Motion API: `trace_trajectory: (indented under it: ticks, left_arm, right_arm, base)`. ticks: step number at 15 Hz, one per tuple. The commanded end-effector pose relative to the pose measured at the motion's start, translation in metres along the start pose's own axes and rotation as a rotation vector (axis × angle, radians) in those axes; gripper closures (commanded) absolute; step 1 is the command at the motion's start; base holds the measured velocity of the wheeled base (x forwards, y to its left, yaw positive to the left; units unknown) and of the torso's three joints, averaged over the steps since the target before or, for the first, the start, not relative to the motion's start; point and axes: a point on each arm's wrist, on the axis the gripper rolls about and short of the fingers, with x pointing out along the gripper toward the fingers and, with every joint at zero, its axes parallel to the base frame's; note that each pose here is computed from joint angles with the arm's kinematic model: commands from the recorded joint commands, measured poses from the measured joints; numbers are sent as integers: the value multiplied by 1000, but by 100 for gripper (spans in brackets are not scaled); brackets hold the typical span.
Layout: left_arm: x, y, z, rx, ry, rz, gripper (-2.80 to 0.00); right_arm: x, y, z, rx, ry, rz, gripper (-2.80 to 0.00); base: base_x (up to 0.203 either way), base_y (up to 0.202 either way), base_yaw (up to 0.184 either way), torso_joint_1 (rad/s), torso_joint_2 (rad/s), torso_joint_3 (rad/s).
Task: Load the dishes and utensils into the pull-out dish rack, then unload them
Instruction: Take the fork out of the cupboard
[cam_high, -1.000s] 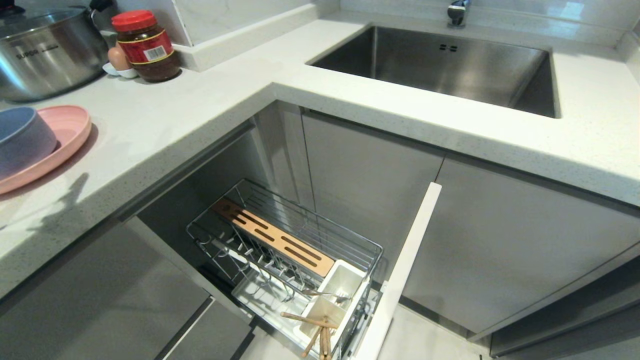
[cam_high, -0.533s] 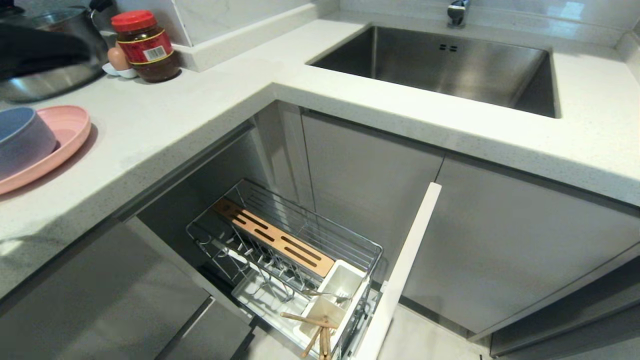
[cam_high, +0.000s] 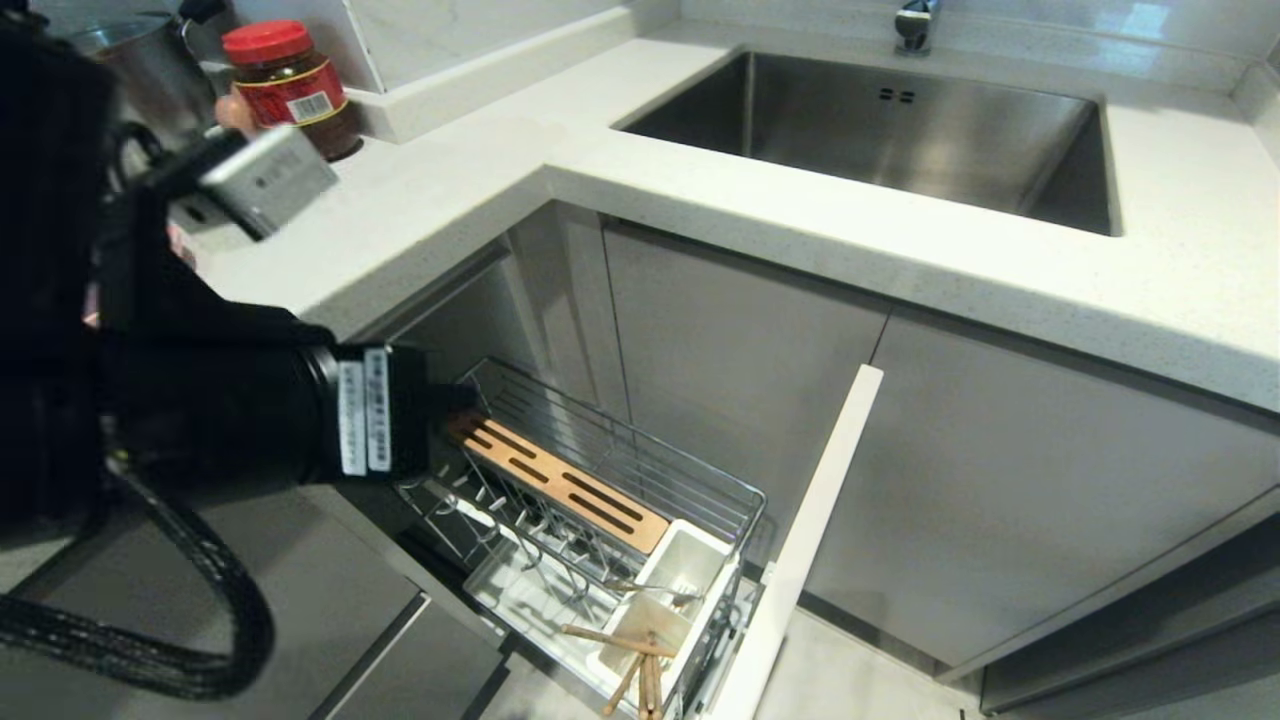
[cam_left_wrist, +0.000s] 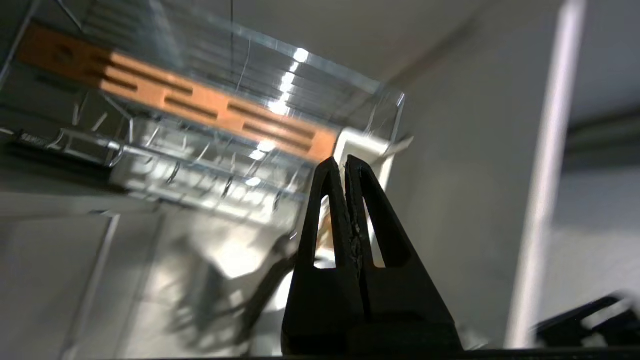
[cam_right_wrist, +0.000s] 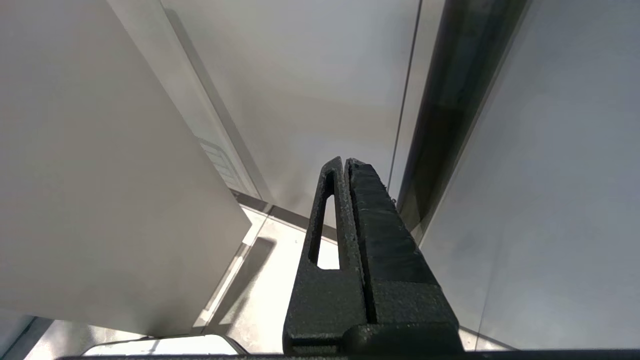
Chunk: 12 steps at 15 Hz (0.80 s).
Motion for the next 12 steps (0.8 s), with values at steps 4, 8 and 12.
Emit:
trace_trajectory:
  ticks: [4,8,12]
  left_arm:
    - [40,-14,-51,234,251,-64,0]
    - [64,-21,-77,337,341,-71,0]
    - [87,-27,-96,395,334,-77,-280]
  right_arm:
    - [0,0,0,1,-3,0,0]
    - [0,0,0,1,-5,0,0]
    - [0,0,0,1,-3,0,0]
  base:
    - [0,0,0,0,0,0]
    - [0,0,0,0,0,0]
    - [0,0,0,0,0,0]
